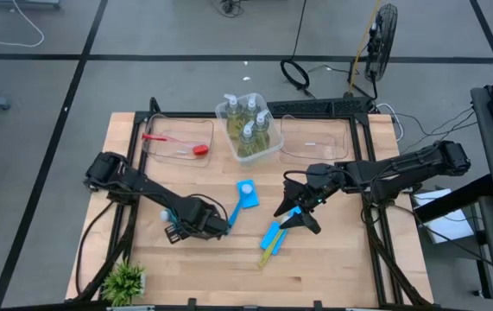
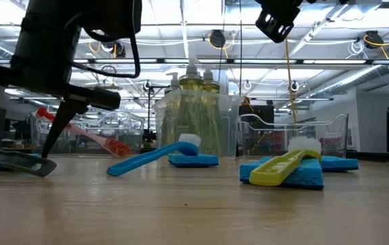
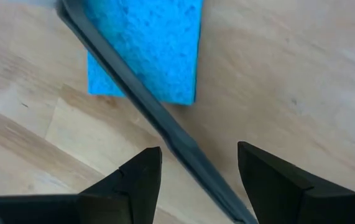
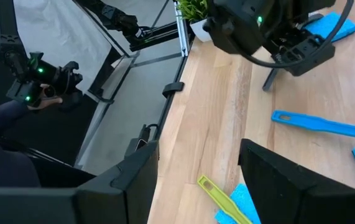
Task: Pick & Place Kitchen Sink Supplies
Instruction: Put the black cleaning brush into the left transparent bin
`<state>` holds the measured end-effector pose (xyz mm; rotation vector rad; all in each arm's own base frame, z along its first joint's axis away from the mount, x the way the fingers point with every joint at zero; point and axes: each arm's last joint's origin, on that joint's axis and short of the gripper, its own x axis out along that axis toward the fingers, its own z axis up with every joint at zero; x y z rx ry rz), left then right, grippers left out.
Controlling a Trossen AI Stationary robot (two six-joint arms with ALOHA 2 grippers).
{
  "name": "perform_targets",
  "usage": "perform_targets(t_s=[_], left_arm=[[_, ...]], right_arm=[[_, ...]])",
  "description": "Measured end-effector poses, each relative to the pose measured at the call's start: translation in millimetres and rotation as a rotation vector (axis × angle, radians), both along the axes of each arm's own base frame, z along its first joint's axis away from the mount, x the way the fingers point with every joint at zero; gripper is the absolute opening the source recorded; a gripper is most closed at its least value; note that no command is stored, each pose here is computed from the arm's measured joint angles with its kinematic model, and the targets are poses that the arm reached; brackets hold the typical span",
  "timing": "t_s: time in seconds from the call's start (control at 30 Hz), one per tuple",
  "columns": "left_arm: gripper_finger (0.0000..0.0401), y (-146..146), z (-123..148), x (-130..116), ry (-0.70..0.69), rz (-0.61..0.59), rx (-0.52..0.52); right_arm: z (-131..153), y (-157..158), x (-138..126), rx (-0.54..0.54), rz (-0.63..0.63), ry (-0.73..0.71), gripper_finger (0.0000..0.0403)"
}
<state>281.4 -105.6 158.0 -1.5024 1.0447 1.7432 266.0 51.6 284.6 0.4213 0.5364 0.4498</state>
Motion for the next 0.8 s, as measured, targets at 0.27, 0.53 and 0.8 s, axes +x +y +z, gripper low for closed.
perform_targets(t_s=[0.27,0.53,0.8], left_arm=[[0.0214,-2.1,-16.4,6.2,0.024,0.004,-0.007],[0.0214,-3.6,-23.5,9.7,0.012,-0.015,0.005],[0.0154,-3.5,-24.4,10.0,0.009,-0.012,0.007]], right_arm=[[0.0,-0.1,0.0,-0.008,0.003,-0.005,0.0210],[0.0,-0.4,0.1,-0.023,0.008,-0.014,0.0210],[0.0,-0.4,0.1,-0.023,0.008,-0.015,0.0210]])
